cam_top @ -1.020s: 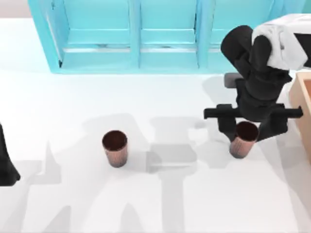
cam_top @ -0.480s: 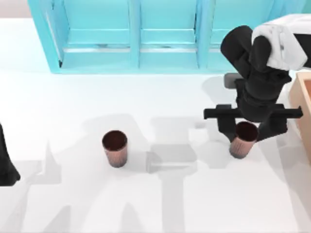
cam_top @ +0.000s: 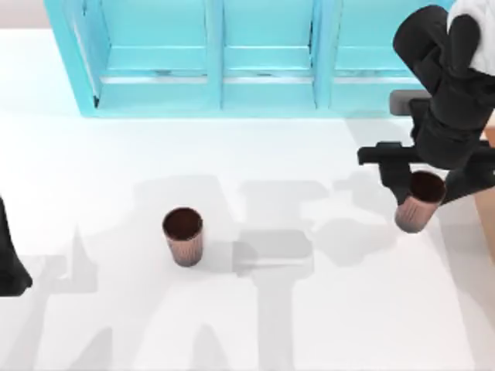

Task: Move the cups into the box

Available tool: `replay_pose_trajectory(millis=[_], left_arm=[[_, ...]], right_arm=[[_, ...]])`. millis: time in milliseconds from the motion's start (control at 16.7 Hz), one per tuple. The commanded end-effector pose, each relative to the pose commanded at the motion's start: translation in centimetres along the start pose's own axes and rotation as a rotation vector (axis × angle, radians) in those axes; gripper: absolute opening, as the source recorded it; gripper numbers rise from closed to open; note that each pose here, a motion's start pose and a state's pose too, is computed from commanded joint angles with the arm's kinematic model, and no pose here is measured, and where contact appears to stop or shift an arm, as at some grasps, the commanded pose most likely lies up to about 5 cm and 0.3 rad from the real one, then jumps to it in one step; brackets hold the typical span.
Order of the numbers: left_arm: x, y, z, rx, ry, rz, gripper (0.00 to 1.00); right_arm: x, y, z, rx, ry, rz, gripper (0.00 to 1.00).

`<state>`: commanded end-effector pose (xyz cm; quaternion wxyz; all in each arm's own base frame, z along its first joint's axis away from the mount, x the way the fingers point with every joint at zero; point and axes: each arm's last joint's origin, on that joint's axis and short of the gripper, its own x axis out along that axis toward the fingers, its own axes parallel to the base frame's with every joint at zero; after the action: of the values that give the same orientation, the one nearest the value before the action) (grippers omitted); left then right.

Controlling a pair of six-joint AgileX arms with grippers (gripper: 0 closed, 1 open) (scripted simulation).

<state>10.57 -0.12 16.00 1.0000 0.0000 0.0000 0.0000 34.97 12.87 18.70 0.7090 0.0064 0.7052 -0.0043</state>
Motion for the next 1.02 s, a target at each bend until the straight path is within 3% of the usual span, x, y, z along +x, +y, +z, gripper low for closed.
replay_pose_trajectory(millis=[300, 720, 1020], left_arm=[[0.0, 0.0, 0.0, 0.000, 0.000, 0.000, 1.00], [0.0, 0.0, 0.0, 0.000, 0.000, 0.000, 1.00], [0.0, 0.0, 0.0, 0.000, 0.000, 0.000, 1.00]], right_arm=[[-5.8, -6.0, -0.6, -0.002, 0.008, -0.003, 0.00], [-6.3, -6.9, -0.9, -0.004, 0.009, -0.005, 0.00], [-8.4, -14.1, -4.1, -0.003, 0.003, -0.016, 0.00]])
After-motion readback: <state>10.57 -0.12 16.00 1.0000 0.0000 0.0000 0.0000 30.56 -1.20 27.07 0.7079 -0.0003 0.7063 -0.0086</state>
